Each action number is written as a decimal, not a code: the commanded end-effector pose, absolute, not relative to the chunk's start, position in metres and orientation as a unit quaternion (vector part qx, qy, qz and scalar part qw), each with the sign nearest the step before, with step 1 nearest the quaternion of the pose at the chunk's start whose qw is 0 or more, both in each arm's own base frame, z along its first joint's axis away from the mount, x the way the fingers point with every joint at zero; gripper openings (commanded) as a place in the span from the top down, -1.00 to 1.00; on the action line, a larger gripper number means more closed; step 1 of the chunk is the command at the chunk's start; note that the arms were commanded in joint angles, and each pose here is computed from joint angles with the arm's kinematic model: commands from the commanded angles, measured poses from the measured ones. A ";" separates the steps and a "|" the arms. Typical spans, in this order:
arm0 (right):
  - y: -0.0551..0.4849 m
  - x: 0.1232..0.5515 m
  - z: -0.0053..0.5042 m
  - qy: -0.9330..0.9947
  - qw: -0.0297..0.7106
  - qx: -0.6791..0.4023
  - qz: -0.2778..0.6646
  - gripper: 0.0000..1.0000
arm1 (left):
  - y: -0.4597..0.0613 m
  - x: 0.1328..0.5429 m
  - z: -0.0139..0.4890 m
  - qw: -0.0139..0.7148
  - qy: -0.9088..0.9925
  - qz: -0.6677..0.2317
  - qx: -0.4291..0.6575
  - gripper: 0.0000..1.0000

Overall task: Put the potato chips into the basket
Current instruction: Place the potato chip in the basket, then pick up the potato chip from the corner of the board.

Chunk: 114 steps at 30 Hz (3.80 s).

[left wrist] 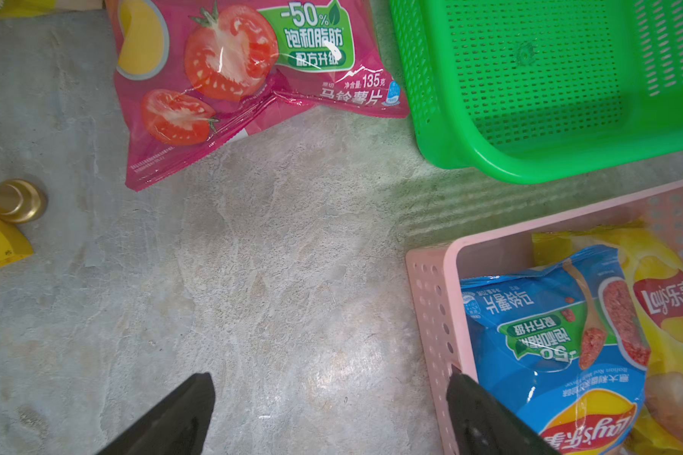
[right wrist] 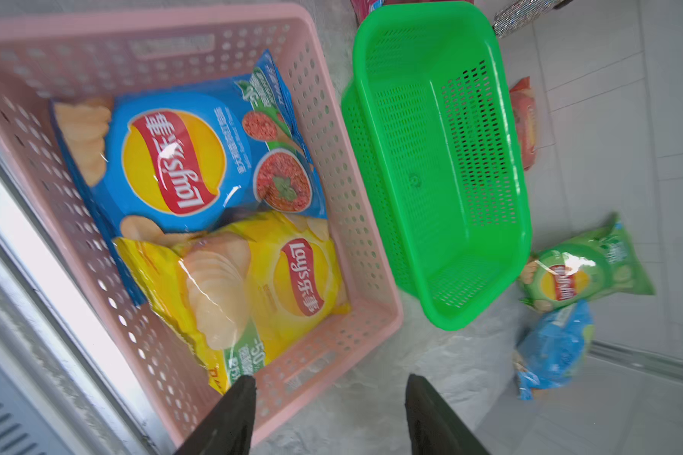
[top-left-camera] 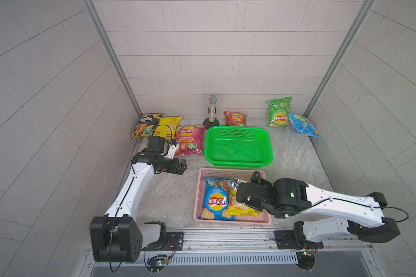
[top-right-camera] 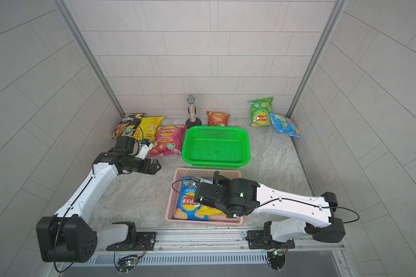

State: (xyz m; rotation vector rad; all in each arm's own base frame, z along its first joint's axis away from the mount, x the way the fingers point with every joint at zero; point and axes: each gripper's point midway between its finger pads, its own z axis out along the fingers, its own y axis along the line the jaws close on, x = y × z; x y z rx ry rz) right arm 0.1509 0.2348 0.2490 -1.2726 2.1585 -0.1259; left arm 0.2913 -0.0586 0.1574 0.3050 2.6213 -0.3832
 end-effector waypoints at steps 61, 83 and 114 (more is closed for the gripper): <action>0.218 0.123 0.072 0.958 0.157 -0.094 0.219 -0.02 | -0.058 0.289 0.151 0.222 0.958 -0.143 0.112 -0.99; 0.157 0.225 0.208 0.936 0.283 0.008 0.207 -0.17 | -0.057 0.290 0.150 0.221 0.959 -0.140 0.111 -0.99; -0.131 0.474 0.185 0.784 0.403 0.472 -0.014 -0.21 | -0.055 0.289 0.148 0.219 0.960 -0.134 0.112 -0.99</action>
